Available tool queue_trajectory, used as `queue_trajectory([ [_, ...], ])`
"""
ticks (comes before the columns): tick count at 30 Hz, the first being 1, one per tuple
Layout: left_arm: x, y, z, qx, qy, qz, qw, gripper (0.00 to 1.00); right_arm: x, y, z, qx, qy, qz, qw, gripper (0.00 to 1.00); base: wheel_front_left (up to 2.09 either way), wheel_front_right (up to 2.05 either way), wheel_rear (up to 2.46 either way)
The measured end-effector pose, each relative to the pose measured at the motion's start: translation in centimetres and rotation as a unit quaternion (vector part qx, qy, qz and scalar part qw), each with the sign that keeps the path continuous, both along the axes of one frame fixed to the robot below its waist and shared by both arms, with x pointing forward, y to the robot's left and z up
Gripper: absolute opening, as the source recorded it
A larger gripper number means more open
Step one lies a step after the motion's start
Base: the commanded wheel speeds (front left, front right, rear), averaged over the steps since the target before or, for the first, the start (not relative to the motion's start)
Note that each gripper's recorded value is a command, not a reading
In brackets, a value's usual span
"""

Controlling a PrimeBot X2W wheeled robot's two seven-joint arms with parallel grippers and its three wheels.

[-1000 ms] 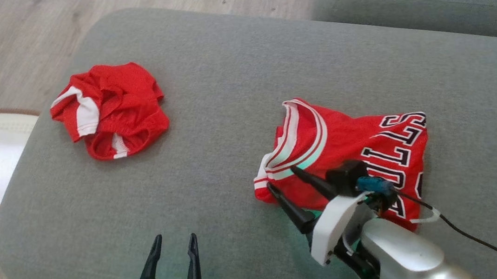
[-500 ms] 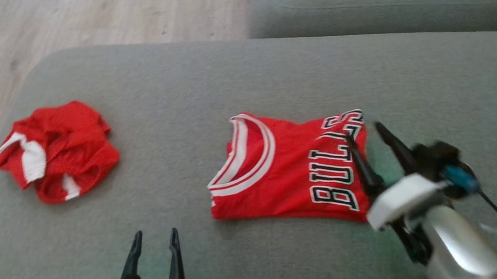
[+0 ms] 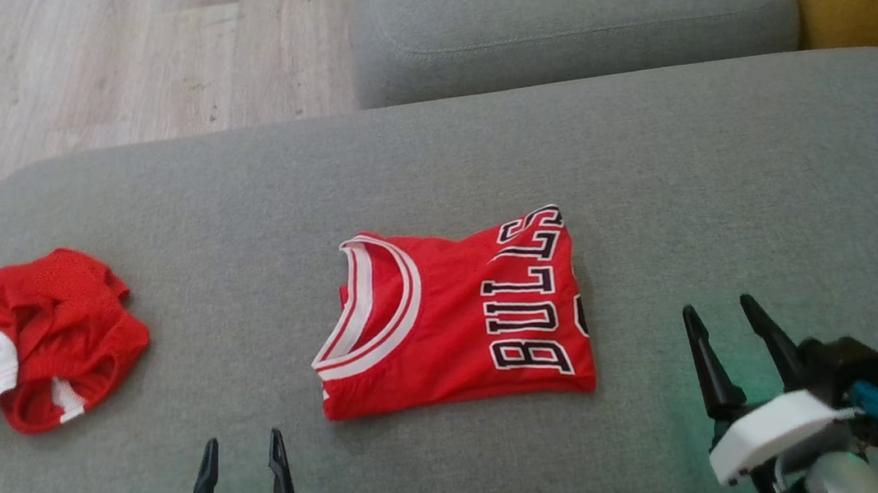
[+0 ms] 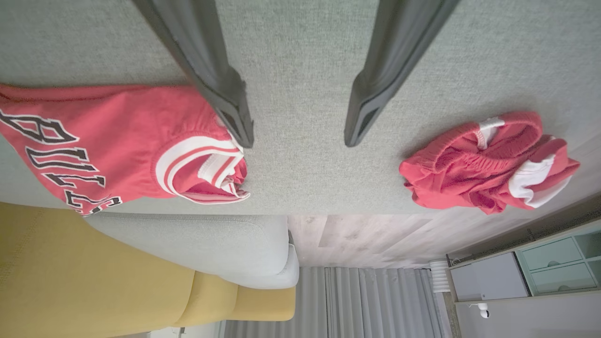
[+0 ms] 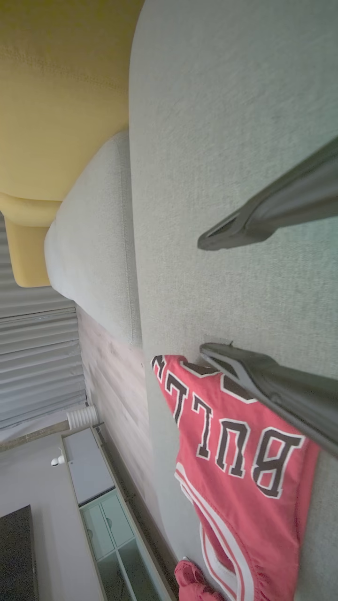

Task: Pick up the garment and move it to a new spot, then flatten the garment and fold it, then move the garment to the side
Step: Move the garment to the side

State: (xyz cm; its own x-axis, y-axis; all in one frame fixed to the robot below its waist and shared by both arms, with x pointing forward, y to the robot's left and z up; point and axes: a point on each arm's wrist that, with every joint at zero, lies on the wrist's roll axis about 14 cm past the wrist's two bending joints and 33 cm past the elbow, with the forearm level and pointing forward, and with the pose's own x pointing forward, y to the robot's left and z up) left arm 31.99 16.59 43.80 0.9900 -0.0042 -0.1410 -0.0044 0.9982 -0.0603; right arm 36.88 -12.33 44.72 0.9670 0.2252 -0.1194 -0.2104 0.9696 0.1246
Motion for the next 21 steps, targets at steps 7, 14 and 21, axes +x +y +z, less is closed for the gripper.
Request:
queue_trajectory([
  [7,-0.5,-0.5,-0.2,0.0,0.004,-0.006,1.0,1.0,-1.1,-0.7,-0.6,0.003,0.008,-0.012,1.0,1.0,0.0,0.0,0.0],
  [14,-0.7,-0.7,-0.6,-0.002,0.01,-0.009,1.0,1.0,-1.1,1.8,-1.4,0.008,0.024,0.026,0.999,1.0,0.0,0.0,0.0],
  [21,-1.1,-1.0,-1.3,-0.006,0.023,-0.012,1.0,1.0,3.2,6.3,1.2,0.007,-0.011,0.09,0.996,1.0,0.0,0.0,0.0],
])
